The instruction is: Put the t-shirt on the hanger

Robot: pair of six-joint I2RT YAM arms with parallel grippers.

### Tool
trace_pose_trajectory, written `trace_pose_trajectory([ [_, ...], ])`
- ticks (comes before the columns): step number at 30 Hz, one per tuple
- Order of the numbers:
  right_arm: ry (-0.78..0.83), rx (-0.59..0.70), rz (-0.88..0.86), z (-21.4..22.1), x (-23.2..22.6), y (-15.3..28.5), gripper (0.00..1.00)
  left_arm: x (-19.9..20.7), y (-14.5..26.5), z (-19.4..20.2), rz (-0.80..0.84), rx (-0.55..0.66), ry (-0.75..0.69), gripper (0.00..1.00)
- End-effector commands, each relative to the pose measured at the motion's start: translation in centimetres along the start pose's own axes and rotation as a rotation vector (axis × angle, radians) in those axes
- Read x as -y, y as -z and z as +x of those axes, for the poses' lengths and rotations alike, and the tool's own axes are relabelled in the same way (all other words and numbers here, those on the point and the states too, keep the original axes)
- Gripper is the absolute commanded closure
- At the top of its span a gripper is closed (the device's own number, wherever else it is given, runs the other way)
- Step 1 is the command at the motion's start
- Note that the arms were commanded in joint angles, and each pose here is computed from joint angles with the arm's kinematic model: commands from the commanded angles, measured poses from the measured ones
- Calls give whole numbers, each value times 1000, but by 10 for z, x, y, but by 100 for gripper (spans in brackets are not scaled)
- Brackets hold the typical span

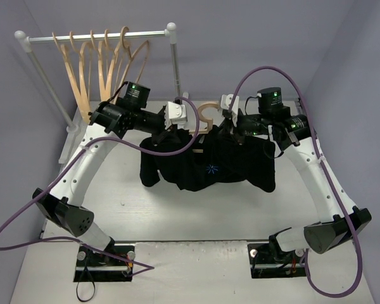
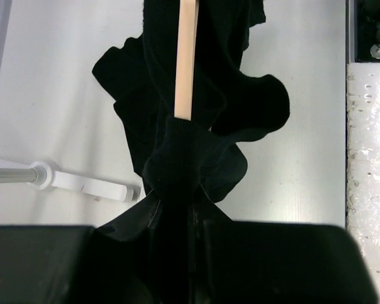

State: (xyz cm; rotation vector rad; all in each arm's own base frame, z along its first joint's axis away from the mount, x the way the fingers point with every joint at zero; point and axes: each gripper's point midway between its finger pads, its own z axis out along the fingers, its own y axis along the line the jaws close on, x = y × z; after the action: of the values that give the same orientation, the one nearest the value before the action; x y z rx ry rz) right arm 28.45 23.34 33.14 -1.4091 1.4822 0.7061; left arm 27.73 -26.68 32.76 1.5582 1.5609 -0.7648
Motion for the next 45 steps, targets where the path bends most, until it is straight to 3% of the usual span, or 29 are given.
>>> trace_pose_trajectory([
  [1,82,88,7,-27,-1,4,94,5,14,-21,-23,67,-88,100],
  [7,44,-17,206,-16,27,22,52,-8,29,-10,-107,39,-24,100],
  [12,3,-71,420,-22,51,52,36,-22,37,1,-189,44,70,100],
  [15,-27,-114,536,-16,59,70,34,-30,41,-5,-247,86,110,100],
  [21,-195,-171,513,37,37,52,41,-35,44,-21,-305,196,190,100],
  [26,-326,-102,647,72,32,47,45,-33,49,-34,-322,264,258,100],
  [28,-335,-24,707,68,34,51,45,-32,52,-37,-331,277,272,100],
  [36,-361,66,783,89,42,40,40,-22,57,-45,-320,314,305,100],
  [45,-382,31,819,119,55,19,38,-20,63,-53,-332,342,316,100],
])
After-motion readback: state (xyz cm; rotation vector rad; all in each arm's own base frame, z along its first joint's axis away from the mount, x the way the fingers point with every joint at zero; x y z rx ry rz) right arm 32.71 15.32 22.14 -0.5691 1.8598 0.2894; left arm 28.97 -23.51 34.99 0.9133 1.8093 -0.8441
